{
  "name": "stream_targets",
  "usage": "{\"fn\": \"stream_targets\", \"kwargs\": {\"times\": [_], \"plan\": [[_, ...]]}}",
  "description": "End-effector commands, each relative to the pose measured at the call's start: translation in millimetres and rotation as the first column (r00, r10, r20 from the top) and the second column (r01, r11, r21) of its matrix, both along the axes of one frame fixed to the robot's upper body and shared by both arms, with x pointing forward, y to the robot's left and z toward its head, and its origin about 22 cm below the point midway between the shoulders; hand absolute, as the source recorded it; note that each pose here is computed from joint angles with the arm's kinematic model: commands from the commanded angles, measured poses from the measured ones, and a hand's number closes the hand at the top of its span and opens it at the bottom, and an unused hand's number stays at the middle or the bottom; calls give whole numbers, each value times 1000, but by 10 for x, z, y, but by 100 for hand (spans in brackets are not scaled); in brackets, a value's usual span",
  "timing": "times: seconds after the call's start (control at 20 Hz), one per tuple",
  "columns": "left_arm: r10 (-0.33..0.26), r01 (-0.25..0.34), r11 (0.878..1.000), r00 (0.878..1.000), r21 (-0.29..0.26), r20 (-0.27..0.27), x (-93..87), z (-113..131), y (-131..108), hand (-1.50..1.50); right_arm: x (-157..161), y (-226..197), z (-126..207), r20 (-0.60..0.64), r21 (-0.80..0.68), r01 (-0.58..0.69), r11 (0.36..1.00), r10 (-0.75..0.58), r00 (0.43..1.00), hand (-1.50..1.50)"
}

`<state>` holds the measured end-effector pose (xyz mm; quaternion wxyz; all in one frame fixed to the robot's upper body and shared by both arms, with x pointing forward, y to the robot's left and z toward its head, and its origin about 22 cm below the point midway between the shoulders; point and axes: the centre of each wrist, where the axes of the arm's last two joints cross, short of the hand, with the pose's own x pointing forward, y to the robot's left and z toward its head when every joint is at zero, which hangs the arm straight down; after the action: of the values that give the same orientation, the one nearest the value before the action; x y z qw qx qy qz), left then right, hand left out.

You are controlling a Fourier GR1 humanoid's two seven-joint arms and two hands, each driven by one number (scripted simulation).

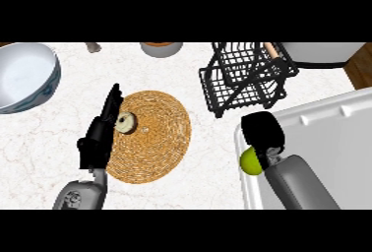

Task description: Pick the pear from the tray and place it in the tiered basket

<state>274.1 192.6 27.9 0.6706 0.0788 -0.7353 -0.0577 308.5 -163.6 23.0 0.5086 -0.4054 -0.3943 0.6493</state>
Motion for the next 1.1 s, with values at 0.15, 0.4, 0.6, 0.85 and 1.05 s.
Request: {"fn": "stream_targets", "kwargs": {"times": [0.15, 0.4, 0.6, 0.85, 1.05], "plan": [[14, -14, 1000, 1000, -8, 4, 39, -5, -1, 0, -417, 1028, 504, 155, 0, 104, 995, -103, 982, 150], [19, -19, 1000, 1000, -6, 4, -5, 44, 18, 0, -659, 1067, 1193, 298, 70, 167, 983, -181, 937, 150], [24, -24, 999, 1000, -27, -9, 17, 65, -41, 0, -680, 1072, 1800, 397, 115, 169, 979, -201, 896, 150], [12, -12, 1000, 1000, -20, 0, -1, 134, 19, 0, -809, 861, 2315, 429, 197, 172, 965, -242, 870, 150], [28, -28, 1000, 1000, 4, 5, -29, -35, 96, 0, -708, 707, 2683, 428, 259, 184, 948, -284, 858, 150]]}}
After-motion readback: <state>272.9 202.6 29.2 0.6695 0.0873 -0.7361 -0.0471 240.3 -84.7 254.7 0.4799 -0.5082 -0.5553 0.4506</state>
